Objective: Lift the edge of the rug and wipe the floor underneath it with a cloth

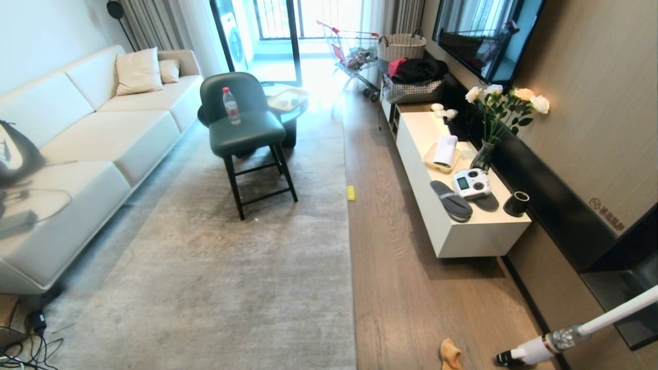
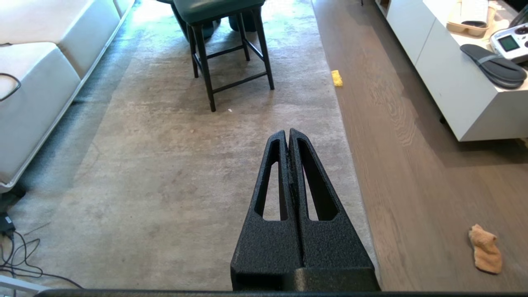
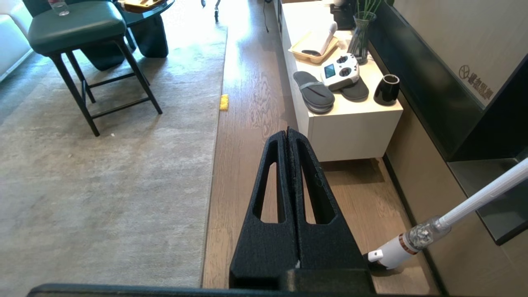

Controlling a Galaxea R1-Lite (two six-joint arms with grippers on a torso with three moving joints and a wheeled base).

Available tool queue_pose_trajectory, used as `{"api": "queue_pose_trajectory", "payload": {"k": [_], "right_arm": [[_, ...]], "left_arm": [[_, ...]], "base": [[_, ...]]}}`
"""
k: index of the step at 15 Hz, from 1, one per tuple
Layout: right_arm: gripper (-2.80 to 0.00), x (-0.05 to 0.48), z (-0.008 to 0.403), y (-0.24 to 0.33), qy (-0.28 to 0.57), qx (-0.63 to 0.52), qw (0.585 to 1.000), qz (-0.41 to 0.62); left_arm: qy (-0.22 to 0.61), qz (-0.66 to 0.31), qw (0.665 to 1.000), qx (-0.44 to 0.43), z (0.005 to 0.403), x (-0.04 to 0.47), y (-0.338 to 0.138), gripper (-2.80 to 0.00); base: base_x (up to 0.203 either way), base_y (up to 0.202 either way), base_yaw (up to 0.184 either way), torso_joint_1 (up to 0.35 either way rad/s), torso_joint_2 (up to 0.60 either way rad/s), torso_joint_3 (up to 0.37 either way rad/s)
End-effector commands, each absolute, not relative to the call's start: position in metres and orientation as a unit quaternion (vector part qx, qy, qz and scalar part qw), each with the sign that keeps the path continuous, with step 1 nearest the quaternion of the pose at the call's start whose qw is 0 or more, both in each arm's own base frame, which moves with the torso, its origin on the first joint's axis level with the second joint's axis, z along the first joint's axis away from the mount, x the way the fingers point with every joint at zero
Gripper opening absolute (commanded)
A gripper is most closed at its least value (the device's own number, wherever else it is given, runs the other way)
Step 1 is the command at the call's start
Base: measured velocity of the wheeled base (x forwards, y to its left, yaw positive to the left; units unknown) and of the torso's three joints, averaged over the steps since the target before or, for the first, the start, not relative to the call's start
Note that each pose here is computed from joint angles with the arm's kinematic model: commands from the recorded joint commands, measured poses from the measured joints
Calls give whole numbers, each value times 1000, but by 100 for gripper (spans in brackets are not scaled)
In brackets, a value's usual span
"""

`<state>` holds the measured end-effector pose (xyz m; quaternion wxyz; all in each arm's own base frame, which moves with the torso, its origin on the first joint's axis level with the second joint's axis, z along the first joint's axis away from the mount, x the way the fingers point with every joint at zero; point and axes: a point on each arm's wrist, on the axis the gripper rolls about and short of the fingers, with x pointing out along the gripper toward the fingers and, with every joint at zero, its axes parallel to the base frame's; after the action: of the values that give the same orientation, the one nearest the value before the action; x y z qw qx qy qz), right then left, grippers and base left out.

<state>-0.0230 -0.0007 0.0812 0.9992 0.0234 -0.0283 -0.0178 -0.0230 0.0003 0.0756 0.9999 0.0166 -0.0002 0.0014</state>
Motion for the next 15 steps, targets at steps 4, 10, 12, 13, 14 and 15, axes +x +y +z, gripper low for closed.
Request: {"api": "queue_pose_trajectory", "payload": {"k": [4, 10, 12, 13, 14, 15], "right_arm": [[-280, -23, 81, -1, -28, 23, 999, -18], [-280, -23, 81, -1, -28, 23, 999, -18], [-280, -23, 81, -1, -28, 23, 999, -18], [-280, -23, 81, -1, -28, 23, 999, -18], [-280, -23, 81, -1, -28, 24, 999, -18], [-280, -23, 81, -1, -28, 24, 999, -18]], "left_arm": [[0, 2, 1000, 17, 76, -23, 0, -280], [0, 2, 1000, 17, 76, -23, 0, -280], [1, 2, 1000, 17, 75, -23, 0, -280], [1, 2, 1000, 17, 75, -23, 0, -280], [0, 2, 1000, 17, 76, -23, 0, -280], [0, 2, 1000, 17, 76, -23, 0, -280]], "base": [[0, 0, 0, 149, -325, -178], [0, 0, 0, 114, -244, -131], [0, 0, 0, 83, -173, -90], [0, 0, 0, 90, -188, -80], [0, 0, 0, 61, -138, -66], [0, 0, 0, 0, 0, 0]]}}
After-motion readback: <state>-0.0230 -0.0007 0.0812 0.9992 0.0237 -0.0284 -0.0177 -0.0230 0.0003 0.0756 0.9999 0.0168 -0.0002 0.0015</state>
